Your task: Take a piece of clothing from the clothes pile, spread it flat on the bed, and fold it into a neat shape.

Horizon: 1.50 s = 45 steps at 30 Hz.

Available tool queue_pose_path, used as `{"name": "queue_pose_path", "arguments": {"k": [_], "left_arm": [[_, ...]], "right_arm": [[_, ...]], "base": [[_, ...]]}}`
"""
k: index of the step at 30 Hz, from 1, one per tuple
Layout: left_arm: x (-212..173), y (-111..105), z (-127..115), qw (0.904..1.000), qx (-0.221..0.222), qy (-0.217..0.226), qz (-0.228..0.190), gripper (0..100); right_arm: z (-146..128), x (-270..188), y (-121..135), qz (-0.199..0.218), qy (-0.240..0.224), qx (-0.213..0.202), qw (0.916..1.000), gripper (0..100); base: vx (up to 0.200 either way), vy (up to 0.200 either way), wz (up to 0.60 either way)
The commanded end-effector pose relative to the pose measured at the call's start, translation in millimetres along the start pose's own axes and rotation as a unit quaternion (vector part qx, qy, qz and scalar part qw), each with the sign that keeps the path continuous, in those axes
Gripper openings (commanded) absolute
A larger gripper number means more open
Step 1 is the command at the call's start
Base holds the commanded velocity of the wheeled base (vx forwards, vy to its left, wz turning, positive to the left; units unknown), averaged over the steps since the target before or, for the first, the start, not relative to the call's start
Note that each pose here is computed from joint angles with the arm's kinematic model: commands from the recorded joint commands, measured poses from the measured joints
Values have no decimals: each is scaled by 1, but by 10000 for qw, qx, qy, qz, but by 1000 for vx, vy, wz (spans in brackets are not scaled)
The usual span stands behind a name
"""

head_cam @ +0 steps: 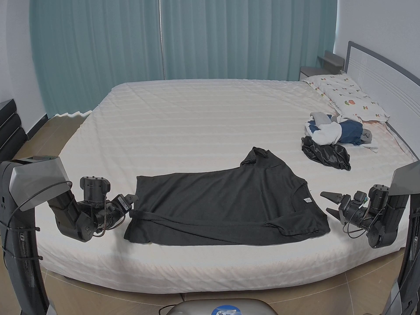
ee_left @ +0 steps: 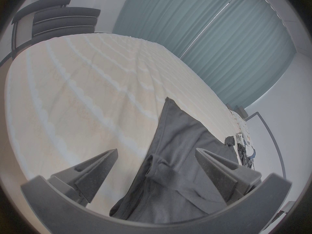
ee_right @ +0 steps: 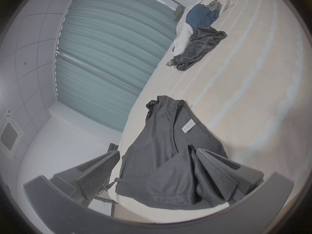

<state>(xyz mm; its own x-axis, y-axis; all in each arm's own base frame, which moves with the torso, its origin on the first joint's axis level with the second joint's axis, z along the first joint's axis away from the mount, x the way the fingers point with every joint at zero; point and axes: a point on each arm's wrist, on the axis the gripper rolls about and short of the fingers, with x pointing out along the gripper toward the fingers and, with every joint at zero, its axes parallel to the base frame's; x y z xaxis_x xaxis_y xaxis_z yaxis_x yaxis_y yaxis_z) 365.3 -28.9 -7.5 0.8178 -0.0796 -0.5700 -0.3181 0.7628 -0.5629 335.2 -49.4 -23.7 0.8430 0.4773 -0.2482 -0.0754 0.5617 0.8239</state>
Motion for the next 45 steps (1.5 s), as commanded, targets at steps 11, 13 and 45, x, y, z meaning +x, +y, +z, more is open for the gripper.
{"name": "queue_pose_path", "arguments": {"k": [11, 13, 45], "left_arm": [[-42, -7, -4, 9988, 120, 434, -207, 100], [-56, -16, -5, 9971, 180, 690, -256, 100], [-36, -54, -76, 9776, 1140, 1768, 90, 100]], "right_arm": [[-1, -11, 3, -67, -44, 27, 10000, 100], [-2, -11, 2, -76, -25, 32, 10000, 100], [-8, -9, -3, -132, 83, -83, 9998, 100]], "base": [[55, 0, 0], [0, 0, 0], [0, 0, 0]]}}
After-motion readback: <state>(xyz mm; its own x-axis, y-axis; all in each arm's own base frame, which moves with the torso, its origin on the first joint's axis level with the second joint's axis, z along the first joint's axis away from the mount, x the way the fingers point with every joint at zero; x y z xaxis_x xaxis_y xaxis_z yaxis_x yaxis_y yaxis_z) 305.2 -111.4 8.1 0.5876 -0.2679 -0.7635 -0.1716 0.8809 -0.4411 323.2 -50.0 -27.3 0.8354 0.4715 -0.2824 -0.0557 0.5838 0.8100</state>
